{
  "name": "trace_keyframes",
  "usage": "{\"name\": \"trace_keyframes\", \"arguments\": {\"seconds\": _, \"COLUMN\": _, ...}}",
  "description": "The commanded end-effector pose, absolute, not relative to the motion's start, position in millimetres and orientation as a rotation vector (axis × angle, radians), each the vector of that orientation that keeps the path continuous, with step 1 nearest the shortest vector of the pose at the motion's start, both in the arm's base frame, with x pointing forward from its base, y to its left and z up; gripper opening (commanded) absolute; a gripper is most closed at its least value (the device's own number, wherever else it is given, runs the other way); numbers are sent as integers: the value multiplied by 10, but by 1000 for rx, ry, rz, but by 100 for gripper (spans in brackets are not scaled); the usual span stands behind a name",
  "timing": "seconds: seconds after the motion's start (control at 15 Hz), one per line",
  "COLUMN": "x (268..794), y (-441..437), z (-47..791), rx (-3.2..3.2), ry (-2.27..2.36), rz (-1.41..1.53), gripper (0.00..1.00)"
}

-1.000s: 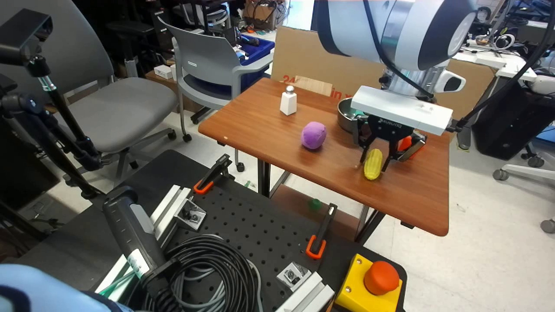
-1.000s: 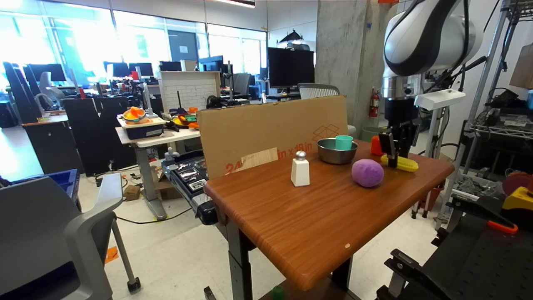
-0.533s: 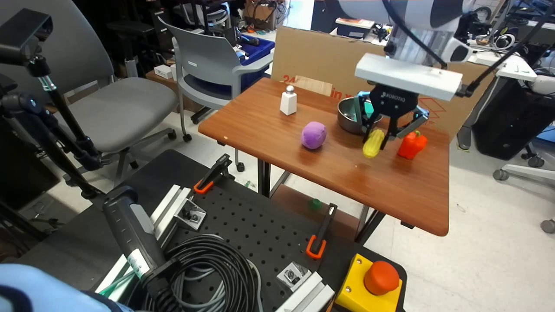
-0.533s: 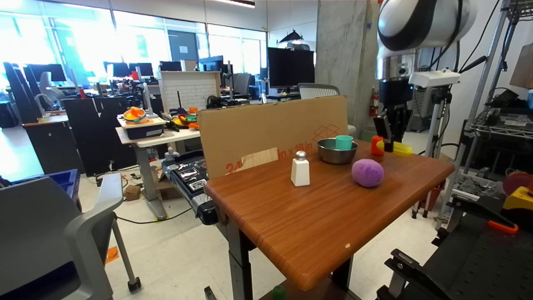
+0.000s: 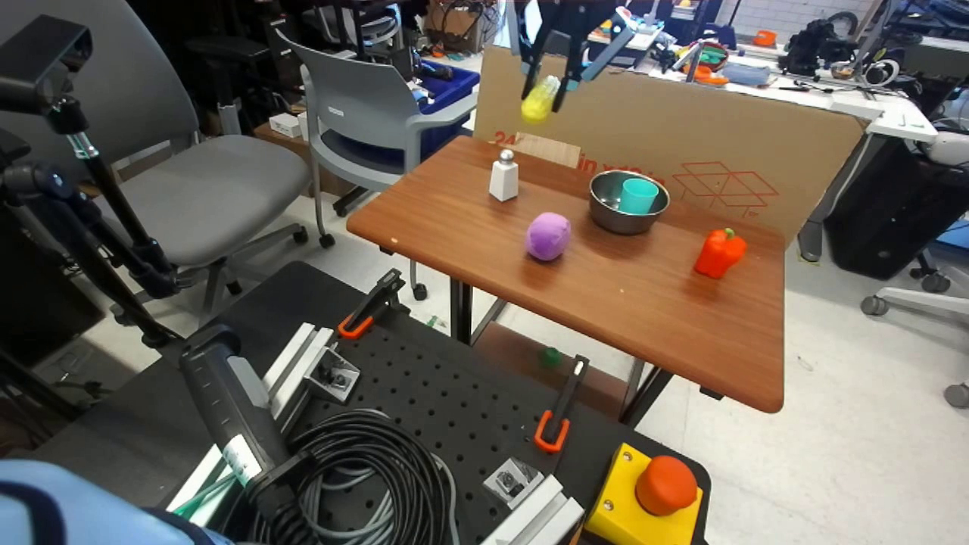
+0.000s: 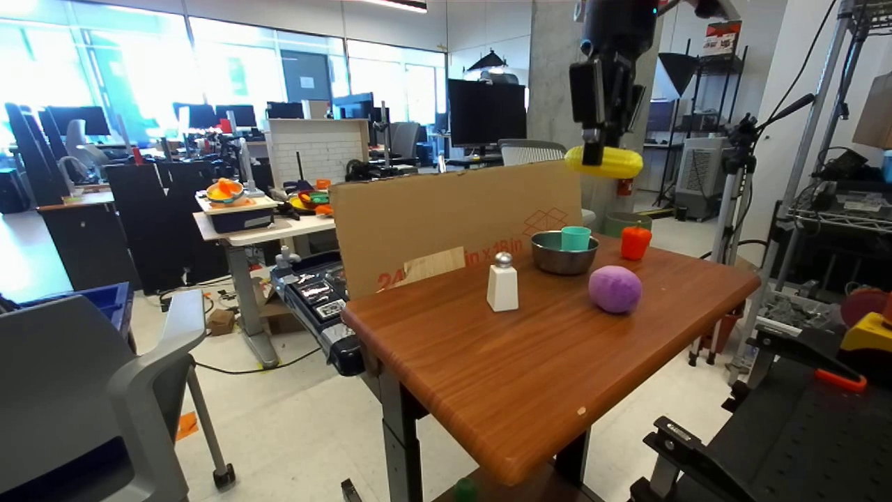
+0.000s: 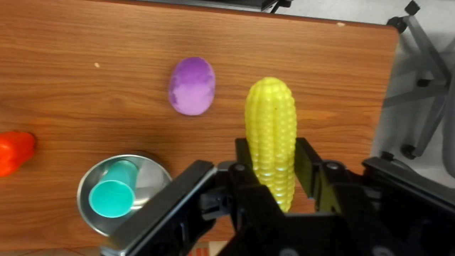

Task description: Pick up the corn plush toy and put it on the left side of the table

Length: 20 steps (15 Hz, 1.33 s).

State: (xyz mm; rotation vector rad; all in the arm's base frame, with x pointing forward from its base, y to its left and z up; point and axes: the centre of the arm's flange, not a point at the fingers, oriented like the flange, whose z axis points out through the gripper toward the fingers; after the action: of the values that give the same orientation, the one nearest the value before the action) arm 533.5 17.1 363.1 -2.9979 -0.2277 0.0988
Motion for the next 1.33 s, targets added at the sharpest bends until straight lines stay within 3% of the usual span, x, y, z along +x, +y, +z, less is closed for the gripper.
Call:
{"name": "trace_keyframes", "arguments": {"seconds": 0.0, "x": 5096, "y": 498, "z": 3596, "rx": -2931, "ry": -379, "rz": 106, "gripper": 10}}
{"name": "trace_keyframes", "arguments": {"seconds": 0.73, "x": 4869, "y": 710, "z": 1978, "rx": -2953, "ry": -593, "rz": 324, "gripper": 10}}
{"name": "trace_keyframes", "arguments": {"seconds": 1.27, "x": 4895, "y": 941, "z": 1654, "rx": -2969, "ry": -706, "rz": 316, "gripper": 10}}
